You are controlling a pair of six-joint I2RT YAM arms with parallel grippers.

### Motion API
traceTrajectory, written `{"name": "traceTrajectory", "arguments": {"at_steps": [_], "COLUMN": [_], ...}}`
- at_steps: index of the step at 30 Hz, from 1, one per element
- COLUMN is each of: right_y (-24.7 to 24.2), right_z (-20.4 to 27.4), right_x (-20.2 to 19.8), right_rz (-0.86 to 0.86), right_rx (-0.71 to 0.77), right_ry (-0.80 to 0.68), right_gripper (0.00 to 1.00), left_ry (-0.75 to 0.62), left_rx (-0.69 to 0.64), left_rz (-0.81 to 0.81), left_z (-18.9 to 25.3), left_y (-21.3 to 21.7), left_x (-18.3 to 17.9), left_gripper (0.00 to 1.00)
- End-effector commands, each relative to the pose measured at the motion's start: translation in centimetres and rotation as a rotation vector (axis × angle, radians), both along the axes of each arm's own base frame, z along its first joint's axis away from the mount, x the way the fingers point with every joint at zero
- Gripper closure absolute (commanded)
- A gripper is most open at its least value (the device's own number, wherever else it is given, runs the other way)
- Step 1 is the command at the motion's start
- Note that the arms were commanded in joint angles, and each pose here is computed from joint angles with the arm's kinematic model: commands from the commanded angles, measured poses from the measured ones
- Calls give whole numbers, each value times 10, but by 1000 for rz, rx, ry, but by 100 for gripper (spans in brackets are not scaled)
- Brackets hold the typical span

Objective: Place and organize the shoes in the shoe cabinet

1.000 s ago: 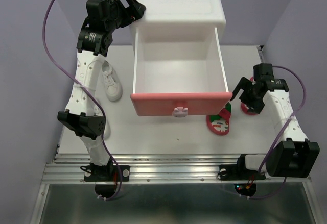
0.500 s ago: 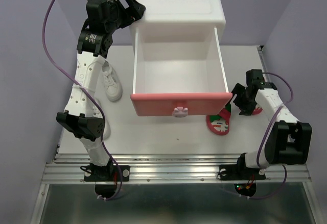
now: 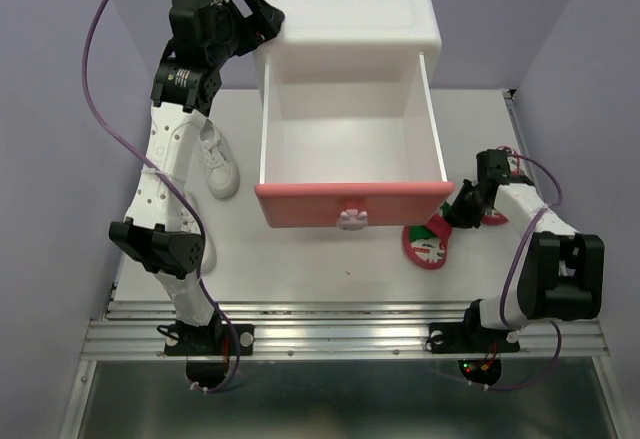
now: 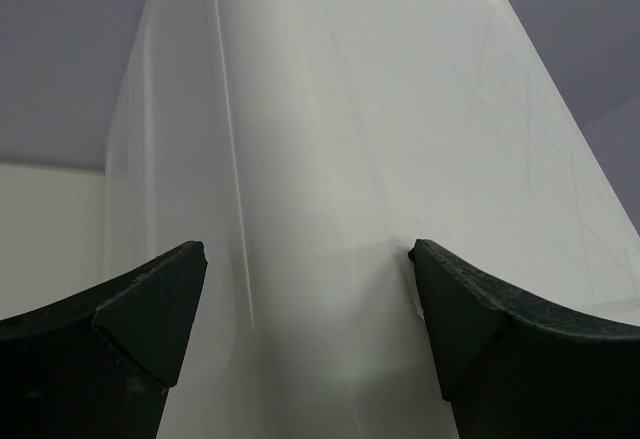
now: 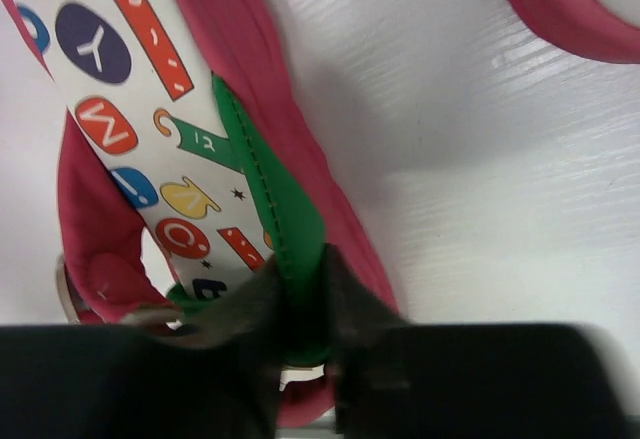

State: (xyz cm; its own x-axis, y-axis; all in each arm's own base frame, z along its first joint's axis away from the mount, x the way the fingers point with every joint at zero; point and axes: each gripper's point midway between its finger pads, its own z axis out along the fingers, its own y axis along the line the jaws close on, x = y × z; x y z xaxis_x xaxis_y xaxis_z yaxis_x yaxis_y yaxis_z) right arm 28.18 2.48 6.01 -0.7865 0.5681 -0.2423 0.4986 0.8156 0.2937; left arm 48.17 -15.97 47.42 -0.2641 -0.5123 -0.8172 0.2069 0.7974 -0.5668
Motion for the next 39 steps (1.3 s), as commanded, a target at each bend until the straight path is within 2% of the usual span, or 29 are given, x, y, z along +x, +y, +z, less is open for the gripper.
{"name": "traceTrajectory", "arguments": {"at_steps": [1, 2, 3, 8, 11, 12, 14, 15, 18, 20, 22, 23, 29, 34, 39], "right_y": [4, 3, 2, -10, -29, -43, -57, -62, -71, -77, -78, -78, -57, -37, -4], "right_z": [9, 14, 20, 87, 154, 191, 226, 262, 308, 357, 393, 429, 546, 601, 628], "right_x": [1, 5, 9, 49, 78, 91, 100, 106, 111, 111, 114, 109, 99, 81, 64], "right_rz": [27, 22, 16, -56, -107, -154, -199, -226, -292, -361, -389, -410, -349, -285, -169], "right_rx": [21, 16, 14, -34, -125, -189, -255, -269, -289, -285, -275, -259, -143, -31, 165], "right_ry": [-42, -60, -79, -278, -448, -535, -607, -684, -784, -894, -985, -1075, -1386, -1557, -1635], "right_gripper": [89, 98, 99, 99, 99, 99, 99, 99, 99, 99, 99, 99, 99, 99, 99], "left_ry": [373, 373, 376, 374, 370, 370, 374, 375, 375, 375, 379, 378, 378, 370, 368], "left_rx": [207, 206, 208, 203, 206, 206, 198, 195, 190, 190, 186, 185, 170, 164, 159], "left_rz": [39, 38, 39, 40, 43, 43, 42, 42, 42, 42, 42, 44, 40, 40, 42], "left_z": [-120, -119, -120, -118, -117, -117, -117, -117, -117, -117, -119, -118, -118, -114, -112], "left_y": [24, 24, 25, 25, 26, 26, 25, 24, 24, 23, 23, 23, 21, 21, 21], "left_x": [-11, -12, -12, -14, -15, -15, -14, -14, -14, -12, -11, -11, -10, -11, -12], "left_gripper": [6, 6, 6, 6, 6, 6, 6, 6, 6, 6, 6, 6, 6, 6, 6]}}
